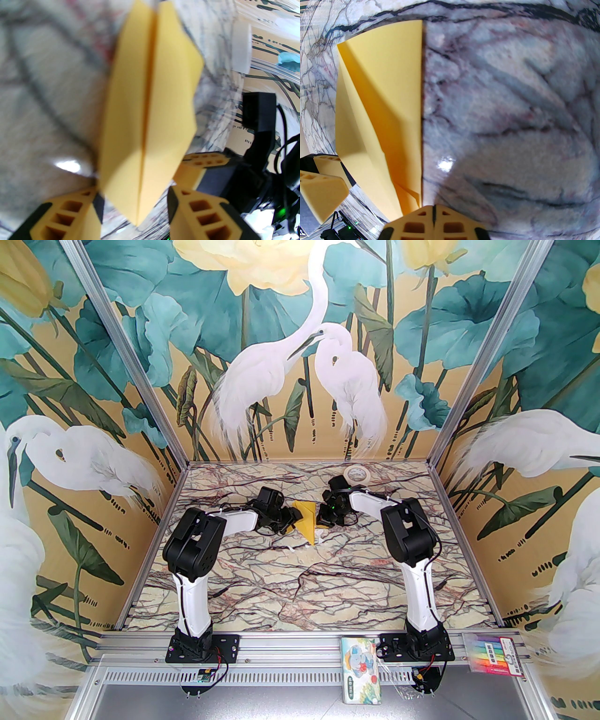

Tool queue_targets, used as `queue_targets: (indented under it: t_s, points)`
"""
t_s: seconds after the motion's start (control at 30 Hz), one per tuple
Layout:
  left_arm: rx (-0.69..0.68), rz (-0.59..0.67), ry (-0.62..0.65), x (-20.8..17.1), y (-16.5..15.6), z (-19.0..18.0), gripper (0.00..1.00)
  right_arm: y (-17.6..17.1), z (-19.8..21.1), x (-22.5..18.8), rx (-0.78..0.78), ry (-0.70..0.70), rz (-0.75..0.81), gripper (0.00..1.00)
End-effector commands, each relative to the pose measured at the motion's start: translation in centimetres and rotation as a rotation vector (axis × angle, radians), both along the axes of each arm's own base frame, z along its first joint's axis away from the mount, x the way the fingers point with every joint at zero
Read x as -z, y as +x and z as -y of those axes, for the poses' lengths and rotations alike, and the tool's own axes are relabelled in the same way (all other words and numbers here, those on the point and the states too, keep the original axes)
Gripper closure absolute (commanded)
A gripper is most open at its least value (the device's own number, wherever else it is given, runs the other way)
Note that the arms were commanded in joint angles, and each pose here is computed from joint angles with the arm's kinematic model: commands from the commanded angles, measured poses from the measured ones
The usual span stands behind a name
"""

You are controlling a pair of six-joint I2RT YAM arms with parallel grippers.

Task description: Fold a paper plane with a square sheet of paper (fold left side to right side)

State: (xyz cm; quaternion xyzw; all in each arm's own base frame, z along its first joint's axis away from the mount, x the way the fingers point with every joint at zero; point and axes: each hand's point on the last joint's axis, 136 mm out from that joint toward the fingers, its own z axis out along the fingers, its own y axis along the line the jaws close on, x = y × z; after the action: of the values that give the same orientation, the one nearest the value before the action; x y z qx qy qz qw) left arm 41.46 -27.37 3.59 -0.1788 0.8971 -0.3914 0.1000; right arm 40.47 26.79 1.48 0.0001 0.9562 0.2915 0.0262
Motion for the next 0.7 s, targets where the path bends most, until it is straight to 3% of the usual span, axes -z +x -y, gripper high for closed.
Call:
queue_targets:
  t_s: [0.0, 0.37, 0.57, 0.67]
  points:
    - [0.035, 0.02, -0.045, 0.3, 0.4, 1.6, 0.52, -1.3, 0.2, 2.4, -0.013, -0.027, -0.046, 0.97]
    - [0.087, 0.059, -0.092, 1.4, 1.7, 4.2, 0.66, -1.7, 0.0, 2.4, -0.009, -0.009, -0.053, 0.97]
    - [0.084, 0.093, -0.074, 0.6, 2.0, 4.0, 0.92, -1.1, 0.7, 0.9, 0.02, -0.005, -0.006, 0.97]
    - [0.081, 0.125, -0.001, -1.0, 2.0, 3.0, 0.94, -0.6, 1.6, -0.6, 0.061, -0.014, 0.045, 0.94]
